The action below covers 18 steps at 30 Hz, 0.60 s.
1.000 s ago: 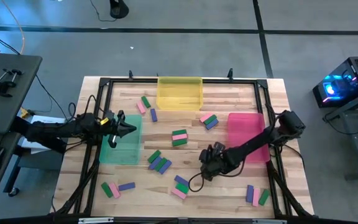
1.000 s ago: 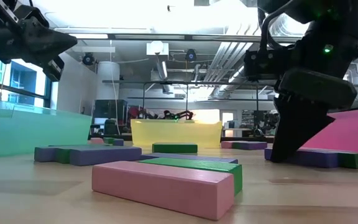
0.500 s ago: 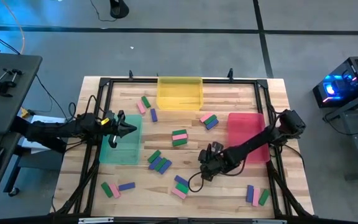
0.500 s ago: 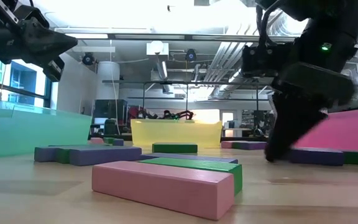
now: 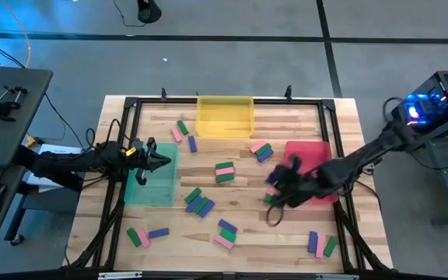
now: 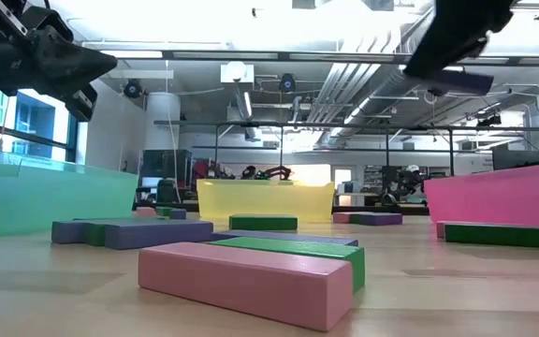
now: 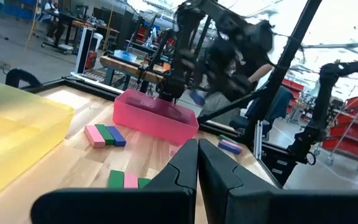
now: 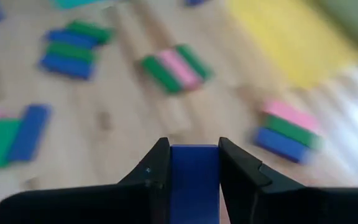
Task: Sort blocks
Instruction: Put the blue block into the pink bin
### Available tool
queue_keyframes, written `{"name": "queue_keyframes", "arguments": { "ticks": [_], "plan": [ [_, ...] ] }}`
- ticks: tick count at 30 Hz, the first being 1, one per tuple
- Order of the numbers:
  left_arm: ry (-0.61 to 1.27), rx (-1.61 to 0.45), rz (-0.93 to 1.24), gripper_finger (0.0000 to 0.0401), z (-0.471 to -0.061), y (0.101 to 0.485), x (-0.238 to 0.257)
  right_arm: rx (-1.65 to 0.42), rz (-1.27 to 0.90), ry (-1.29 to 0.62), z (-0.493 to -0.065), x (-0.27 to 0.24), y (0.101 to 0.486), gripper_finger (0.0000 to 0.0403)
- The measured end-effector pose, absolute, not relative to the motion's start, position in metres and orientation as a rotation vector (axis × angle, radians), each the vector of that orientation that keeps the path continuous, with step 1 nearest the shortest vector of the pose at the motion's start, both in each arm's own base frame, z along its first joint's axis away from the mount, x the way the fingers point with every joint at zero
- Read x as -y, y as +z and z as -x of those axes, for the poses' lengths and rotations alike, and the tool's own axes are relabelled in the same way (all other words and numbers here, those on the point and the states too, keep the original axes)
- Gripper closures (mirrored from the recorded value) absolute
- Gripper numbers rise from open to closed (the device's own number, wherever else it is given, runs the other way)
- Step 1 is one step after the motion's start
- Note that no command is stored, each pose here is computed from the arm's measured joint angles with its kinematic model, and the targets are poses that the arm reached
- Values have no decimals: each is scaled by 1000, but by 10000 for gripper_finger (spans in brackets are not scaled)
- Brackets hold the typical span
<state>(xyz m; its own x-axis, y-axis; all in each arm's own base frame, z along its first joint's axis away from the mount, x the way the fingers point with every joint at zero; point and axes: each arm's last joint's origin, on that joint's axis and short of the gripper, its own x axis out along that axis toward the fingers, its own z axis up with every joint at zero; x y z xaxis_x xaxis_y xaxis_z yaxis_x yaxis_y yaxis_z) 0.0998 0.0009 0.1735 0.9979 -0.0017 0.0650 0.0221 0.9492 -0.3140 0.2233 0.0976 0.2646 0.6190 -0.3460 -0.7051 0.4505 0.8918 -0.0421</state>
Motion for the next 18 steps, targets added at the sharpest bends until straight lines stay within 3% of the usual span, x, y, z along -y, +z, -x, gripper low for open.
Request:
{"name": "queue_keyframes", "arguments": {
  "ticks": [4,9,18],
  "plan": [
    [-11,62,293,400,-100,173,-1,-784,-269,-624,-185,-70,262,328],
    [-12,65,312,400,-100,174,-1,-788,-510,-808,-152,-40,220,328],
    [9,77,338,400,-100,174,-2,-890,-712,-1029,-138,-13,163,328]
  ]
}}
